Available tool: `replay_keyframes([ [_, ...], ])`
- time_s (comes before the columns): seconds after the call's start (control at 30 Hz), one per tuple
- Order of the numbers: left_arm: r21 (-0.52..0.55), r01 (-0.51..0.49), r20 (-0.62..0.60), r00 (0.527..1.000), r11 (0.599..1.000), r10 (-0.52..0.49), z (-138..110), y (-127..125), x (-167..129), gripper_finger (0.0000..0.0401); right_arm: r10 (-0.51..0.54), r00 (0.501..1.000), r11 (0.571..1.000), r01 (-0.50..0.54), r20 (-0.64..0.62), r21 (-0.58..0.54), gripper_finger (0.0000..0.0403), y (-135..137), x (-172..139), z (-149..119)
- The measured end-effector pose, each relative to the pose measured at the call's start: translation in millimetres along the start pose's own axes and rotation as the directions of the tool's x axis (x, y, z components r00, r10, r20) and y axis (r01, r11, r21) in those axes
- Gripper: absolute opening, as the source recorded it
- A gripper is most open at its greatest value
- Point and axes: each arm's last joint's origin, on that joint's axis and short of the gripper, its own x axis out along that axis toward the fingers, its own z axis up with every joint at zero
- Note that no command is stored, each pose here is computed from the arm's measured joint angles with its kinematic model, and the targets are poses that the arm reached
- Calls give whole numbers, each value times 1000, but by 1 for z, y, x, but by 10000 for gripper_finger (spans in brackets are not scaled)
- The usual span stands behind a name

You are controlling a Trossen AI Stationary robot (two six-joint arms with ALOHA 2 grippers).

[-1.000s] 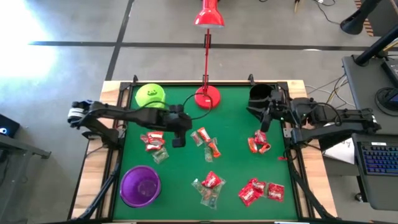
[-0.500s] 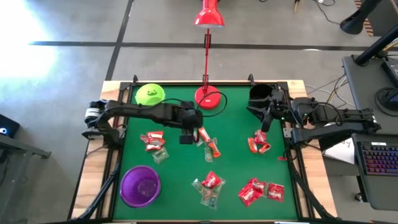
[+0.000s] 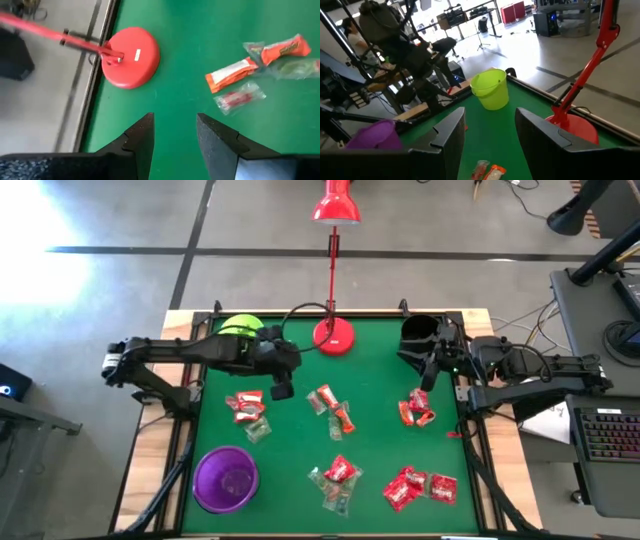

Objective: Sort candy
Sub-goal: Put the transparent candy into the green bucket

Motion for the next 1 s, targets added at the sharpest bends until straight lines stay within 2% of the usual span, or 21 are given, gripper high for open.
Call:
replay_keyframes([
  [0.13, -120, -26, -3, 1000, 992, 26, -1, 2, -6, 130, 0, 1000, 1000, 0, -1, 1, 167, 0, 0, 0],
  [0.33, -184, -4, 6, 1000, 983, 5, -1, 4, -10, 130, 0, 1000, 1000, 0, 0, 1, 167, 0, 0, 0],
  [0.53, -191, 29, -60, 997, 981, -41, -5, 1, -6, 149, 0, 1000, 1000, 0, 0, 1, 167, 0, 0, 0],
  [0.7, -163, 37, -106, 993, 986, -55, -4, -5, 6, 185, -1, 1000, 1000, 1, 0, 1, 167, 0, 0, 0],
  [0.8, -109, 41, -132, 990, 993, -55, -4, -8, 14, 201, -1, 1000, 1000, 1, 0, 1, 167, 0, 0, 0],
  [1.0, 45, 66, -155, 986, 997, -59, -2, -13, 26, 197, -1, 1000, 1000, 1, 0, -2, 167, 0, 0, 0],
])
